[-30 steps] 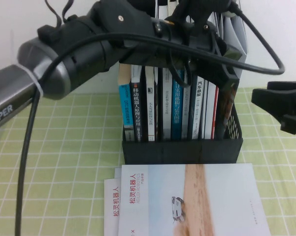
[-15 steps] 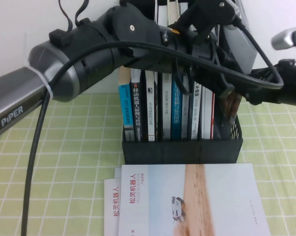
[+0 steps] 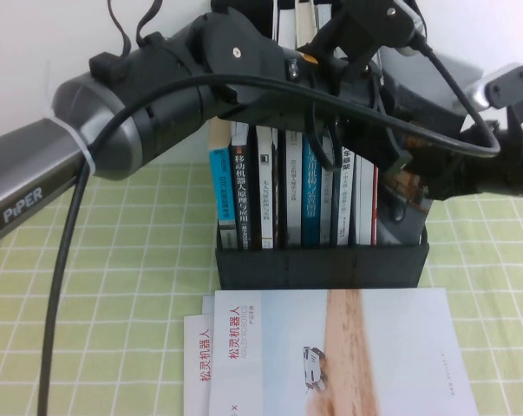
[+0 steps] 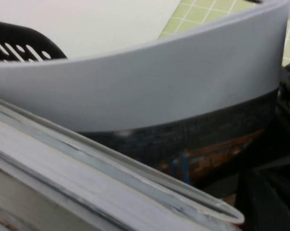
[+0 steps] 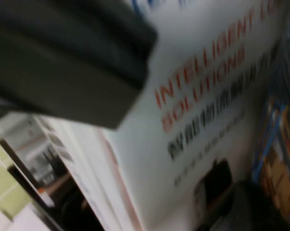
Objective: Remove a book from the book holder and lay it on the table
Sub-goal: Pick up the right side book from the book shelf, then place the picked book on the book
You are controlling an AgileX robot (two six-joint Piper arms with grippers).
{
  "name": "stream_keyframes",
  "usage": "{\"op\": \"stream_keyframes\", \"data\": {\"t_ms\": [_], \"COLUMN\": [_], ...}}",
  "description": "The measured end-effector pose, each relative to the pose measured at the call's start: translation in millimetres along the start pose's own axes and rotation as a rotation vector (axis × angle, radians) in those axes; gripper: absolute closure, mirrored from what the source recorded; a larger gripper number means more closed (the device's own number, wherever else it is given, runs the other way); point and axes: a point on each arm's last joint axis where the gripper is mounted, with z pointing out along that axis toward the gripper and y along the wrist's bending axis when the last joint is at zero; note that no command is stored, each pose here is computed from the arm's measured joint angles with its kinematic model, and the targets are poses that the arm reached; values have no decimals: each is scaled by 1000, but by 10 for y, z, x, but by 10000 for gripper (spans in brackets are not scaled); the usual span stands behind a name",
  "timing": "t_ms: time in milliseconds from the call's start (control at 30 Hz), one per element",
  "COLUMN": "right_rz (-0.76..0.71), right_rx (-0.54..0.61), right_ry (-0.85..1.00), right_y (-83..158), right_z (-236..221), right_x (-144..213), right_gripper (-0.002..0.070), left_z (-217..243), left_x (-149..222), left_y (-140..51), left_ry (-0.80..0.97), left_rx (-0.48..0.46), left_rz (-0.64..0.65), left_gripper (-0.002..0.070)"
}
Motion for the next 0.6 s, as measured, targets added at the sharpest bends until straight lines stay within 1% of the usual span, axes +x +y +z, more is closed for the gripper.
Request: {"op": "stream_keyframes", "data": {"t_ms": [67,167,300,400,467,600], "right_rz": [-32,-88,-143,-148,-150,-178], "right_rx": [6,27,52,43,-8,-195], "right_ry": [-34,-123,-281,-394,-460,-527], "right_y": [47,114,193,250,329,575], "right_z": [-95,-320,-751,-1089,-1285,-1543], "right_x": [-126,-423,-887,-1189,-1367,-1631], "right_gripper": [652,655,657,657,657,657], "left_z": [-63,-310,-841,-1262,-1549,-2026], "left_x": [-39,-202,-474,-613,-667,-645], "left_y": [-4,-15,-10,-44,-80,-176], "left_ry": [-6,-55,-163,-213,-225,-211], "left_rx": [-8,-42,-114,-139,-148,-183], "left_rz": [16,33,16,12,5,-4], "left_gripper": [678,678,678,678,678,678]}}
